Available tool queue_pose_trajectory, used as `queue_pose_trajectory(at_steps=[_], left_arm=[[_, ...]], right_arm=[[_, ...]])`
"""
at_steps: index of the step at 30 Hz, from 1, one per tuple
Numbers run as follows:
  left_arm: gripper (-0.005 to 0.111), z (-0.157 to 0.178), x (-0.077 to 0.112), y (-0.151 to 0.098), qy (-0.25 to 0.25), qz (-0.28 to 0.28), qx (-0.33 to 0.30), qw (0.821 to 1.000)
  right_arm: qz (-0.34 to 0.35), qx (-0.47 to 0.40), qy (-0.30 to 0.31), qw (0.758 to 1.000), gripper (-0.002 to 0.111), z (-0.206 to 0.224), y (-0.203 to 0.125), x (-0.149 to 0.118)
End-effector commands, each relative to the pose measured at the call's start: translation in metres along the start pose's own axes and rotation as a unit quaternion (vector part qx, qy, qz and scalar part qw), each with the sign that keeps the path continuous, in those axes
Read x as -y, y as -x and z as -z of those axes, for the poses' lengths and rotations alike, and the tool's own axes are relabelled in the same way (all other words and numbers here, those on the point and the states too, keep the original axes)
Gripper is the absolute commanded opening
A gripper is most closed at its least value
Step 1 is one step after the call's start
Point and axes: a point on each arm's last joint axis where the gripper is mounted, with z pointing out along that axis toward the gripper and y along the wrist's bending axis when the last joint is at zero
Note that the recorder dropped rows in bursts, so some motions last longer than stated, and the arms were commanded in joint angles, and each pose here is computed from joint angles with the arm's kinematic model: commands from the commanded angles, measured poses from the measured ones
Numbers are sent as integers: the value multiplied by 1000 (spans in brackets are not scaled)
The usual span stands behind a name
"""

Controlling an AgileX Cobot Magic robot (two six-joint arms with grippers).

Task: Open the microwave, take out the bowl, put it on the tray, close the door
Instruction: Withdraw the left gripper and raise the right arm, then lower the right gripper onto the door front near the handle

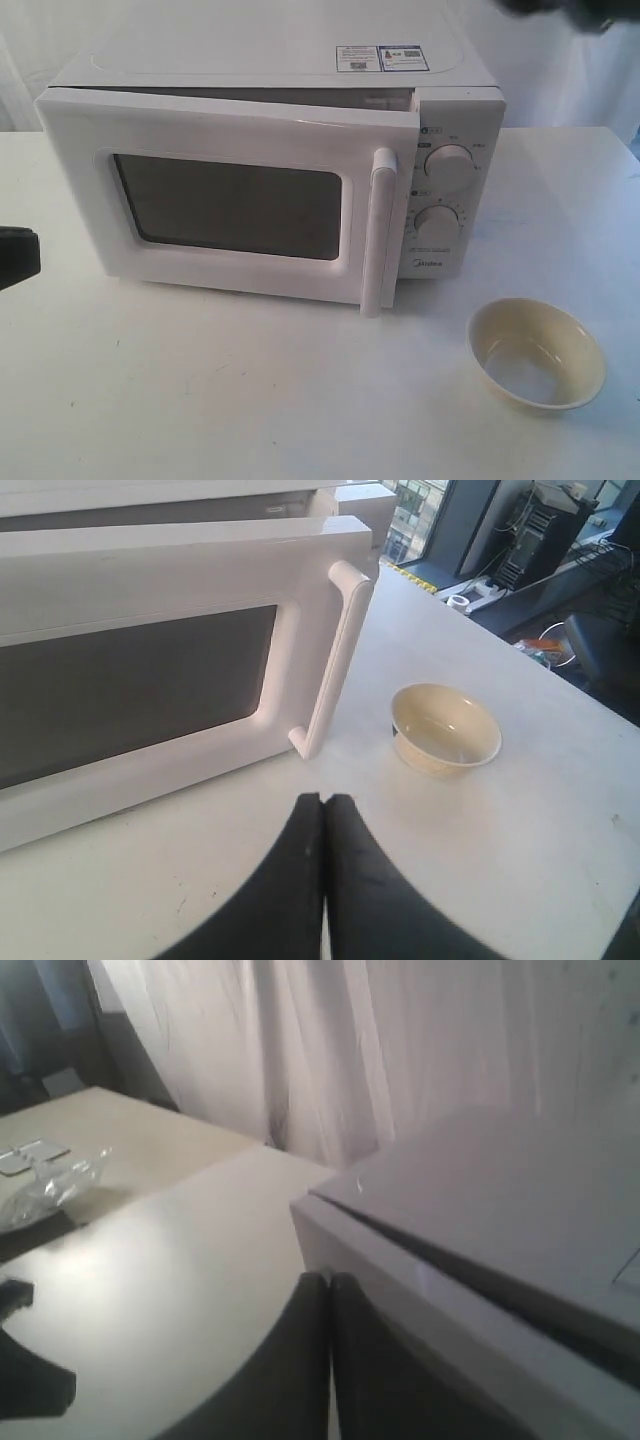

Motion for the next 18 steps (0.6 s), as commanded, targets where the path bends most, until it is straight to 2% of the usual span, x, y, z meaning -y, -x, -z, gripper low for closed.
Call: queue_pose_trajectory(at_steps=[1,7,10,14,18], left_arm=[[0,1,2,-2,-10,9,-1,1000],[0,1,2,-2,-9,9,0,1000],[0,1,2,-2,-9,9,0,1000],[0,1,2,-2,-9,8,-1,1000],[0,1,2,-2,-8,7,0,1000]], right_arm=[[-24,-34,-8,999,0,-25,-33,0],[-23,-55,-16,998,0,-57,-78,-22],[-7,-52,-40,998,0,-72,-98,-31],[25,-18,-104,994,0,-83,-119,-36],[70,45,-194,977,0,-86,-140,-37]])
